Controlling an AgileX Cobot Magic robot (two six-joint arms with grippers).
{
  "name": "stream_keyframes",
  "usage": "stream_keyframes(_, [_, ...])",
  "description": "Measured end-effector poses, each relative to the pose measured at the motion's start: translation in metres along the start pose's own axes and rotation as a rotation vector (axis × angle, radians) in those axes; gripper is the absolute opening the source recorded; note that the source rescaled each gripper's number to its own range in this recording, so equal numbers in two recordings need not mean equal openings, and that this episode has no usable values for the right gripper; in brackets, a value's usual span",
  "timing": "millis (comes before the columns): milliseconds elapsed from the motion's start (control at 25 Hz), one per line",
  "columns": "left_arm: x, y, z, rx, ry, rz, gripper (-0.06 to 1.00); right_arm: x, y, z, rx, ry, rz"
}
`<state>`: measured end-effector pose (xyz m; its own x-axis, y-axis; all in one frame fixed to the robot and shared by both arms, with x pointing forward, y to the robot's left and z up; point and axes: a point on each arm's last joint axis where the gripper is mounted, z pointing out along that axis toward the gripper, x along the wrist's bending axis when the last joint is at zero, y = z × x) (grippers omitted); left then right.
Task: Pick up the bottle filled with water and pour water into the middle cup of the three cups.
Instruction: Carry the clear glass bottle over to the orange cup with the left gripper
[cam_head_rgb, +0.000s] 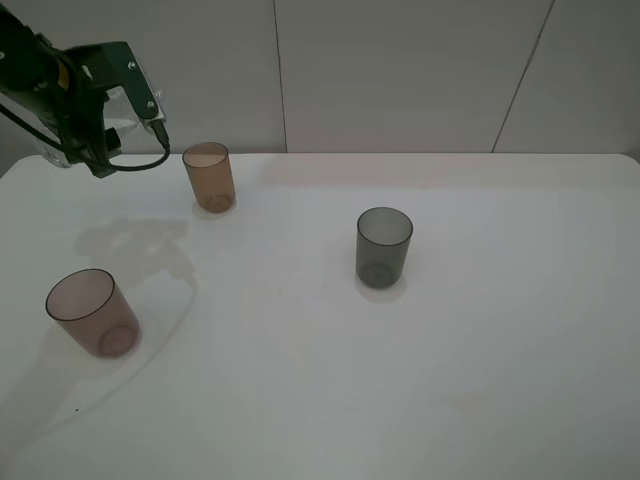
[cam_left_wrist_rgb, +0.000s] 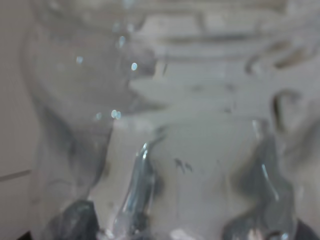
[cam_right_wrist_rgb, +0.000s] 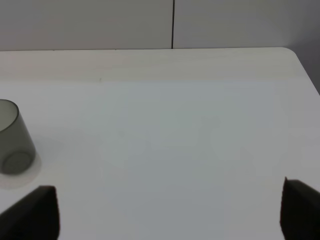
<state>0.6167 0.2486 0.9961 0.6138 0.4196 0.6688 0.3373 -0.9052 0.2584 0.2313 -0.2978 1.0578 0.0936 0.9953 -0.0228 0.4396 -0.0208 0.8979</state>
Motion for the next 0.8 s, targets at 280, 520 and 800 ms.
stream_keyframes(280, [0.004, 0.000, 0.005, -0.043, 0.035, 0.054, 0.01, 0.000, 0.000, 0.000, 0.000, 0.000, 0.000])
stream_keyframes(520, [0.001, -0.001, 0.020, -0.005, 0.026, 0.136, 0.01, 0.000, 0.000, 0.000, 0.000, 0.000, 0.000])
stream_keyframes(800, [0.006, 0.003, 0.030, 0.001, 0.037, 0.190, 0.01, 0.000, 0.000, 0.000, 0.000, 0.000, 0.000])
